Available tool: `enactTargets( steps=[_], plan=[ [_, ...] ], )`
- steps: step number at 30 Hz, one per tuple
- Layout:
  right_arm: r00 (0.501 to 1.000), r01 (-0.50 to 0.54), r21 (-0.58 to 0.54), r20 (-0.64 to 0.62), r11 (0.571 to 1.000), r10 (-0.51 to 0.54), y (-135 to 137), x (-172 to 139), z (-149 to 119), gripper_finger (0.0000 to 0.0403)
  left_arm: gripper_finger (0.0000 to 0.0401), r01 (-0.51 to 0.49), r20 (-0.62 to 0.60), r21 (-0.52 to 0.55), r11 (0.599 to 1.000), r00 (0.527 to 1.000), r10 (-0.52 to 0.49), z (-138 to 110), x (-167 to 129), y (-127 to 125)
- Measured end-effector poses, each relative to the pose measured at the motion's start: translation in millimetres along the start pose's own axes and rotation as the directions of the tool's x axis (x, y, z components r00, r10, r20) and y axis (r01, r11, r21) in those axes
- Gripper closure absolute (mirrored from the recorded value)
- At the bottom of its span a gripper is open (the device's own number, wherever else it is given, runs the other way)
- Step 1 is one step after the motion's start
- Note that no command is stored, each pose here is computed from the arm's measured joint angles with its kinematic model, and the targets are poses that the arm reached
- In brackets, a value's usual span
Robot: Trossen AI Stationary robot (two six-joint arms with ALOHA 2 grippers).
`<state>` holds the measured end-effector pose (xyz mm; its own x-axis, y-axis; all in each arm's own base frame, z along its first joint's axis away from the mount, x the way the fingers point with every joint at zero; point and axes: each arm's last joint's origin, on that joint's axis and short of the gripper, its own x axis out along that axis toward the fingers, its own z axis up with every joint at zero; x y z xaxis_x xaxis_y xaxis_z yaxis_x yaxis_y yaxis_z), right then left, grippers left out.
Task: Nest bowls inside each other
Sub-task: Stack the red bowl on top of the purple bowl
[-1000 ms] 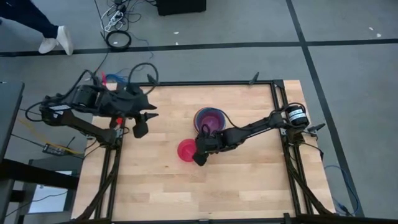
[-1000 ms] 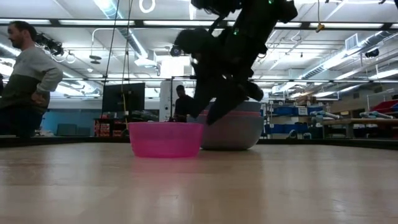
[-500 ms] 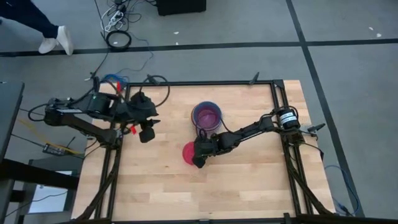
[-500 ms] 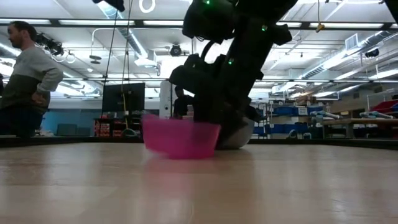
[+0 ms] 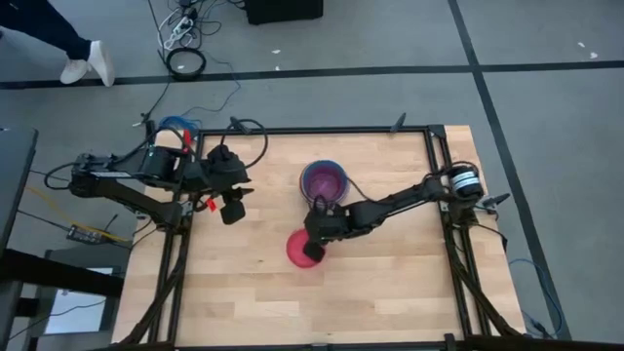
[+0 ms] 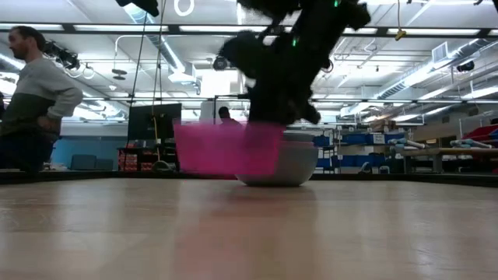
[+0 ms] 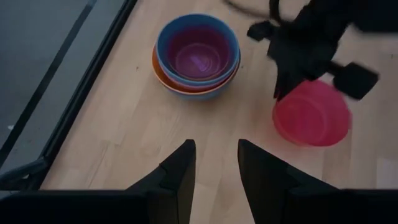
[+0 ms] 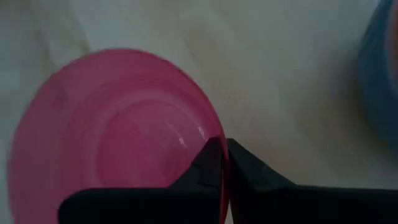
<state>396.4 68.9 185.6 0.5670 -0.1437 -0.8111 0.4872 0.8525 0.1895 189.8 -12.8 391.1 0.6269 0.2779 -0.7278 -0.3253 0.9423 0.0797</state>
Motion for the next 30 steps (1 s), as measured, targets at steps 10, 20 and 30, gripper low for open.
enactTargets(
  steps=[10,20,30],
  plan=[
    [0.939,0.169,-0.013,0.306,0.985,-0.157,-30.5,-96.2,44.1,0.0402,0.0272,0.019,0.066,0.003,1.000,0.998,-0.019,6.7,-0.2,-1.9],
    [0.891,0.402,0.003,0.228,0.915,-0.393,-97.1,-79.1,70.9,0.0402,0.0272,0.030,0.112,0.011,0.999,0.993,-0.031,11.4,-0.9,-3.1],
    [0.947,0.316,0.013,0.052,0.949,-0.316,-112.1,-66.9,66.4,0.0323,0.0272,0.027,0.105,0.029,0.999,0.994,-0.030,10.6,-0.8,-3.0]
  ],
)
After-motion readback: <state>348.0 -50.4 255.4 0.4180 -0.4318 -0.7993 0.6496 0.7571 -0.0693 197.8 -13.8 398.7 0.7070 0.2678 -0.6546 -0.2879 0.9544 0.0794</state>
